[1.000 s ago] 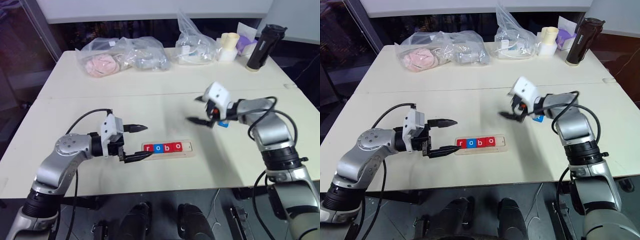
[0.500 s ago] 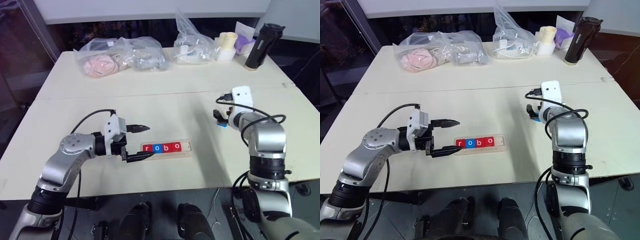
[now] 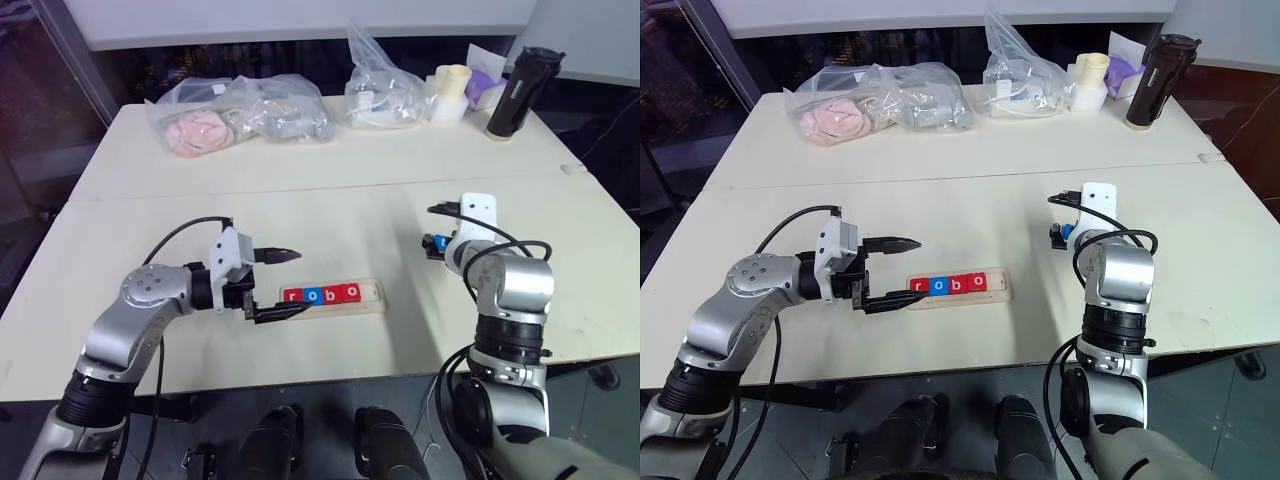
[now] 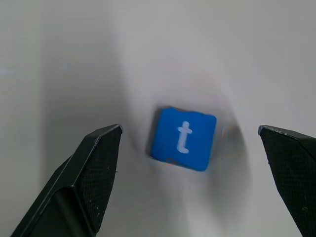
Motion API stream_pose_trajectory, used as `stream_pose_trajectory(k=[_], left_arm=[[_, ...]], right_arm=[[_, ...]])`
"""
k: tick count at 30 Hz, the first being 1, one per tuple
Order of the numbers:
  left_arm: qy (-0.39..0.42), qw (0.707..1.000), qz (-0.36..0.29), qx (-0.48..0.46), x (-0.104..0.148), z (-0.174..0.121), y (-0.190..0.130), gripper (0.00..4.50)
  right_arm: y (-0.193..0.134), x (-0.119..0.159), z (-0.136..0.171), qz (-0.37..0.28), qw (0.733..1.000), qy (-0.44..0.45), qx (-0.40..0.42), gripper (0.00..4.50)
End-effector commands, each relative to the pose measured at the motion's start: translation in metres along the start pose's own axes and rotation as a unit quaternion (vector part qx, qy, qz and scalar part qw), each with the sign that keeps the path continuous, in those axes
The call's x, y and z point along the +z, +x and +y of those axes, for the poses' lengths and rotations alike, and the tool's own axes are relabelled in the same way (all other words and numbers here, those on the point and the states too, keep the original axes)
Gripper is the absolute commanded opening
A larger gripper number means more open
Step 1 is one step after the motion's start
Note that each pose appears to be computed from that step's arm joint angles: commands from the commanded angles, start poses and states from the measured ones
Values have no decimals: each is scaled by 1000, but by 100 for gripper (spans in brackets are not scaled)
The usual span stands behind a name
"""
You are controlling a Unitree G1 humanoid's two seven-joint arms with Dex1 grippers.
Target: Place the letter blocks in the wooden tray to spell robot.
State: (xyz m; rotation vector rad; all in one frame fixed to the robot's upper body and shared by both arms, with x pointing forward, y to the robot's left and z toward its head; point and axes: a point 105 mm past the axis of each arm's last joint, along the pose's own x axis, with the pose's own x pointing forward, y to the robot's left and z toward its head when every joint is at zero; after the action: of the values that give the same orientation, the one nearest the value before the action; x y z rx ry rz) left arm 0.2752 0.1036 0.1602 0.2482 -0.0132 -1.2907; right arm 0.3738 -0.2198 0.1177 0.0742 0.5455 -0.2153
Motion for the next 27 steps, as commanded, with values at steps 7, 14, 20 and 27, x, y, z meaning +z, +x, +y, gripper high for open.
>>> stream_pose_trajectory(k=[7,14,20,27], left_arm=[[18,1000,-11,2,8,-3,0,450],[18,1000,-11,7,8,-2,0,450],[16,1000,-12,4,7,-2,1,450],[17,1000,-12,-3,6,-1,1,450]], right_arm=[[7,3,13,4,999,40,9,448],[5,2,20,3,1000,24,11,153],[-16,4,20,-7,999,-34,19,114],[-61,-16,11,-9,994,-92,63,114]])
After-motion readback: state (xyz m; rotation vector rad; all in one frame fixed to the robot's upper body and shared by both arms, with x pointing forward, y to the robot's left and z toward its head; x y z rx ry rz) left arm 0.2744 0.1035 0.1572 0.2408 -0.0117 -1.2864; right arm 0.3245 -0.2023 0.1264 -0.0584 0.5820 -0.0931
